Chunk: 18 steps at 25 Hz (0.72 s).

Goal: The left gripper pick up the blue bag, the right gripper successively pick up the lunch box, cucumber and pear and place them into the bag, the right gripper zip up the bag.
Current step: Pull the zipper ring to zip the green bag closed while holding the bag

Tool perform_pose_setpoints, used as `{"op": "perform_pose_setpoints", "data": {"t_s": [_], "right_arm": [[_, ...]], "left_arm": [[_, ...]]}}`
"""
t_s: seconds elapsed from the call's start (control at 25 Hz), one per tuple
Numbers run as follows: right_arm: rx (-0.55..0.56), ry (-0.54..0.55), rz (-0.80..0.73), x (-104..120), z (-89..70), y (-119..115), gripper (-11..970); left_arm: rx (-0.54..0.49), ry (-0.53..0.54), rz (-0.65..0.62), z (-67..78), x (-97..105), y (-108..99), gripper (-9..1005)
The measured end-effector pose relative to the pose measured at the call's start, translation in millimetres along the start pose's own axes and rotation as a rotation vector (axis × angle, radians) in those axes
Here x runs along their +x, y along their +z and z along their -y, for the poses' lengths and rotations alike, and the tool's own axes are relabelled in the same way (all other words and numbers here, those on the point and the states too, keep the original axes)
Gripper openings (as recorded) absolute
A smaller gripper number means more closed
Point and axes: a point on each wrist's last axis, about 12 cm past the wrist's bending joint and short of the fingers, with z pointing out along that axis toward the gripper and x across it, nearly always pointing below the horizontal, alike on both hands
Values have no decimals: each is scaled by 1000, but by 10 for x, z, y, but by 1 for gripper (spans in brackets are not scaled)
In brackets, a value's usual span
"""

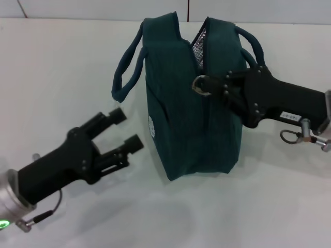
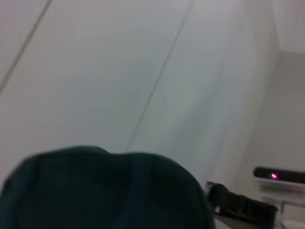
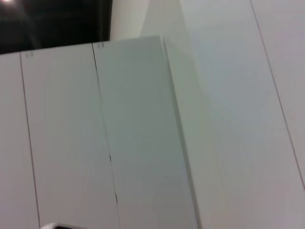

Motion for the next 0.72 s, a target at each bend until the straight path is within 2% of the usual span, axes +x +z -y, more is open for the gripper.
{"op": "perform_pose_setpoints", "data": {"t_s": [0.36,0.44,0.72], "right_arm": [[-48,-27,-19,-61,37,155,15],[-64,-24,-31,-57,39,198,15],[-60,-28,-43,-28,37,254,15]], "left_arm": [[-16,-38,-49,-69,150,251,888],[-15,-49,-68,-104,189,385,888],[-36,-54,-91,-155,220,499,887]]}}
